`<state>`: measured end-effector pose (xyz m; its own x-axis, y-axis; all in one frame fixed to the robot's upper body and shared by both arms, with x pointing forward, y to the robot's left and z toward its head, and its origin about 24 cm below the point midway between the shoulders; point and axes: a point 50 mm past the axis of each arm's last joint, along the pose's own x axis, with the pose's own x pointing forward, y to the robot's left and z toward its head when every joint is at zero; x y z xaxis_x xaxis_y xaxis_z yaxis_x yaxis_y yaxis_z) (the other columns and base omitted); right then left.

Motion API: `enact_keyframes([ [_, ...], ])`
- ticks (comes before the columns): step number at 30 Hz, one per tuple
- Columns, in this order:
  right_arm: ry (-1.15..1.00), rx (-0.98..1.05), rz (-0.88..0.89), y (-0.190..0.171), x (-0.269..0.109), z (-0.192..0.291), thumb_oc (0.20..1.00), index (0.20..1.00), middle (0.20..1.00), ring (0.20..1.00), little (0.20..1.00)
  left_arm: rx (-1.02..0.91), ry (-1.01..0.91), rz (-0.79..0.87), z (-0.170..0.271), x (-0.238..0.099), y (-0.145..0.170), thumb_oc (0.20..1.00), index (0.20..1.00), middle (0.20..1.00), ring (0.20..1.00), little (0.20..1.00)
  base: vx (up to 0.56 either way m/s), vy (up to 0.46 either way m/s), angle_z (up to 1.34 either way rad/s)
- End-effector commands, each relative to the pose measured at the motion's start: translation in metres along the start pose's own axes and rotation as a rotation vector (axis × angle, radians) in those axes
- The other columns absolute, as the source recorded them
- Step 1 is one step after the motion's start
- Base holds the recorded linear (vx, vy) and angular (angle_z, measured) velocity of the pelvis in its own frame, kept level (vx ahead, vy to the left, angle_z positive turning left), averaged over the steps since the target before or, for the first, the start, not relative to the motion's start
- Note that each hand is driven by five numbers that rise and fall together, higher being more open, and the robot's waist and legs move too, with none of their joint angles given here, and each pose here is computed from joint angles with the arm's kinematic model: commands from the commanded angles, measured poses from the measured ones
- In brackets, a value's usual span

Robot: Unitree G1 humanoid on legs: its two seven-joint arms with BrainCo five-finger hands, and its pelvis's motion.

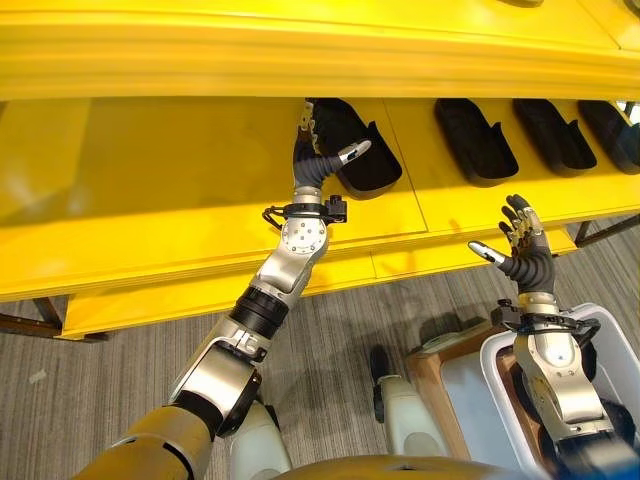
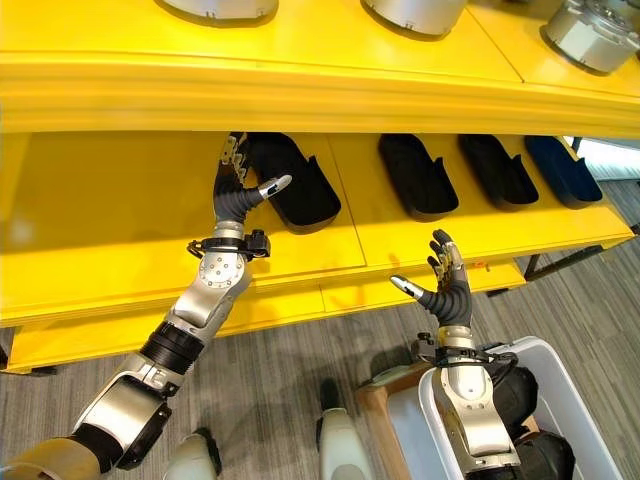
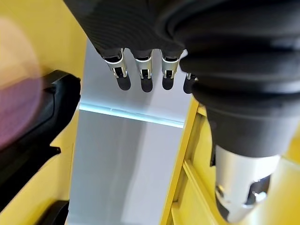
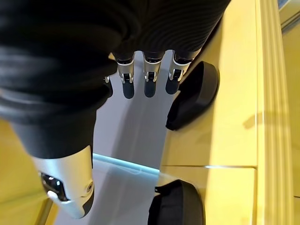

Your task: Move parts from the plastic box to the shelf.

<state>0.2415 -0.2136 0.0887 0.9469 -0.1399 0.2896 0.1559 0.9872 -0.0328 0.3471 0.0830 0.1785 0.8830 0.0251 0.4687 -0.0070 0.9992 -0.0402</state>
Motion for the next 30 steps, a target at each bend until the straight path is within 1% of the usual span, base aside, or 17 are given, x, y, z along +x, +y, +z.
enact_keyframes([
  [1,-0.111,-0.014,0.002,-0.008,0.009,0.022,1.0,1.0,1.0,1.0,1.0,-0.054,-0.108,-0.077,0.027,0.019,-0.029,1.0,1.0,1.0,1.0,1.0,0.0,-0.004,-0.1],
  [6,-0.114,-0.016,0.005,-0.01,0.009,0.023,1.0,1.0,1.0,1.0,1.0,-0.03,-0.089,-0.078,0.023,0.022,-0.031,1.0,1.0,1.0,1.0,1.0,-0.01,0.005,-0.05],
  [12,-0.111,-0.018,0.001,-0.012,0.008,0.022,1.0,1.0,1.0,1.0,1.0,-0.043,-0.059,-0.04,0.019,0.027,-0.025,1.0,1.0,1.0,1.0,1.0,0.0,-0.001,-0.02],
  [18,-0.11,-0.024,-0.006,-0.013,0.008,0.022,1.0,1.0,1.0,1.0,1.0,-0.096,0.0,0.026,0.011,0.032,-0.017,1.0,1.0,1.0,1.0,1.0,-0.01,-0.001,-0.06],
  [24,-0.133,-0.038,-0.01,-0.016,0.011,0.027,1.0,1.0,1.0,1.0,1.0,-0.076,0.016,0.064,0.009,0.038,-0.008,1.0,1.0,1.0,1.0,1.0,0.0,0.0,0.0],
  [30,-0.133,-0.031,-0.001,-0.016,0.011,0.027,1.0,1.0,1.0,1.0,1.0,-0.084,0.016,0.068,0.011,0.042,-0.01,1.0,1.0,1.0,1.0,1.0,0.0,0.003,-0.03],
])
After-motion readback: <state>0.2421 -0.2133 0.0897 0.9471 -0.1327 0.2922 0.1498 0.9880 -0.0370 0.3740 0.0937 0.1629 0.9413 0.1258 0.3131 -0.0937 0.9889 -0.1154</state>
